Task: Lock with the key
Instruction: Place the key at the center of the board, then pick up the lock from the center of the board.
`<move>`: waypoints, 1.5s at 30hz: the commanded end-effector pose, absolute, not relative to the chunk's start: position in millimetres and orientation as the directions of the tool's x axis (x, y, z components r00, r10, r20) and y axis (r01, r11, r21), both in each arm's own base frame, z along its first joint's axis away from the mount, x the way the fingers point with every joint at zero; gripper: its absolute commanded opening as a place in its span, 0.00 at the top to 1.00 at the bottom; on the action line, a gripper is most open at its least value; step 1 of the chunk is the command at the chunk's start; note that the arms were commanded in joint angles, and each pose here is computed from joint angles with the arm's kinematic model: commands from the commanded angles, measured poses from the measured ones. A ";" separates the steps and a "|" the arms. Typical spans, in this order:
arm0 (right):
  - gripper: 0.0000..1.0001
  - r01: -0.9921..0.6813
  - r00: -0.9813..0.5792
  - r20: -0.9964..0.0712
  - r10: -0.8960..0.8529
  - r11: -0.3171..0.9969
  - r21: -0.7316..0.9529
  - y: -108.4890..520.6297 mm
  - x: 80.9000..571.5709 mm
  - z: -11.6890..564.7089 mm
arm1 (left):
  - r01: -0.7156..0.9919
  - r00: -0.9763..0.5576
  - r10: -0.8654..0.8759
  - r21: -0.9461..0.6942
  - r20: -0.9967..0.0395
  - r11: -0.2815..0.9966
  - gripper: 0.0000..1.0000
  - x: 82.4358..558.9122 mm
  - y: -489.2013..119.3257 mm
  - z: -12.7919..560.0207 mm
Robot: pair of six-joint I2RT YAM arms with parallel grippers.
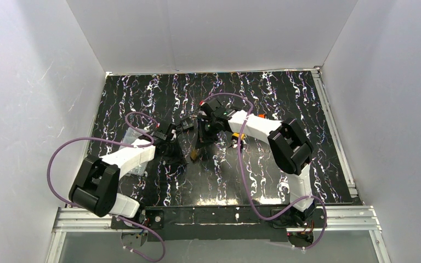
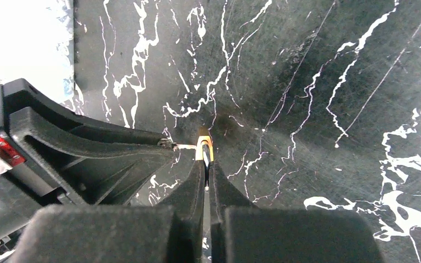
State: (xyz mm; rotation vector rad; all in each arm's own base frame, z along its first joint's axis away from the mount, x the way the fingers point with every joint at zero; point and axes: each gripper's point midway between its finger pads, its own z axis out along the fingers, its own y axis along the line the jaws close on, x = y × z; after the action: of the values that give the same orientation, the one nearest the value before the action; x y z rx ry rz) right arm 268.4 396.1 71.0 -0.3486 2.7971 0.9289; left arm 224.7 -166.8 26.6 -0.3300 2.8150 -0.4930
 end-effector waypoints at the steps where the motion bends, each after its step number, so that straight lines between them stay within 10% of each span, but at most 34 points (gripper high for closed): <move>1: 0.99 -0.304 -0.947 -0.282 -0.156 0.724 0.619 418.8 277.6 93.0 | -0.215 -0.934 -0.287 -0.311 -0.211 0.926 1.00 219.9 -156.1 17.9; 10: 0.99 -0.310 -0.948 -0.245 -0.204 0.767 0.562 415.6 269.8 56.0 | -0.186 -0.948 -0.247 -0.283 -0.200 0.941 0.85 221.4 -155.1 14.3; 20: 0.99 -0.326 -0.944 -0.235 -0.233 0.778 0.537 412.5 264.4 43.6 | -0.151 -0.914 -0.239 -0.271 -0.329 0.951 0.35 235.8 -144.8 57.9; 31: 0.35 -0.378 -0.922 -0.302 -0.244 0.744 0.551 414.7 262.8 76.4 | -0.064 -0.859 -0.225 -0.339 -0.460 0.939 0.20 236.0 -143.5 128.9; 45: 0.23 -0.305 -0.865 -0.499 -0.061 0.852 0.426 332.4 283.0 158.2 | 0.093 -0.827 -0.189 -0.460 -0.530 0.883 0.02 215.0 -158.0 189.4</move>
State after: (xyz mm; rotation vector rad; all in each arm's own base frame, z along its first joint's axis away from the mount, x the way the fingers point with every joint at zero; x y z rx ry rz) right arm 268.5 373.8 140.5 -0.3921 2.6033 0.8402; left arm 221.8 -149.8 169.5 -0.1319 2.4796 -0.5671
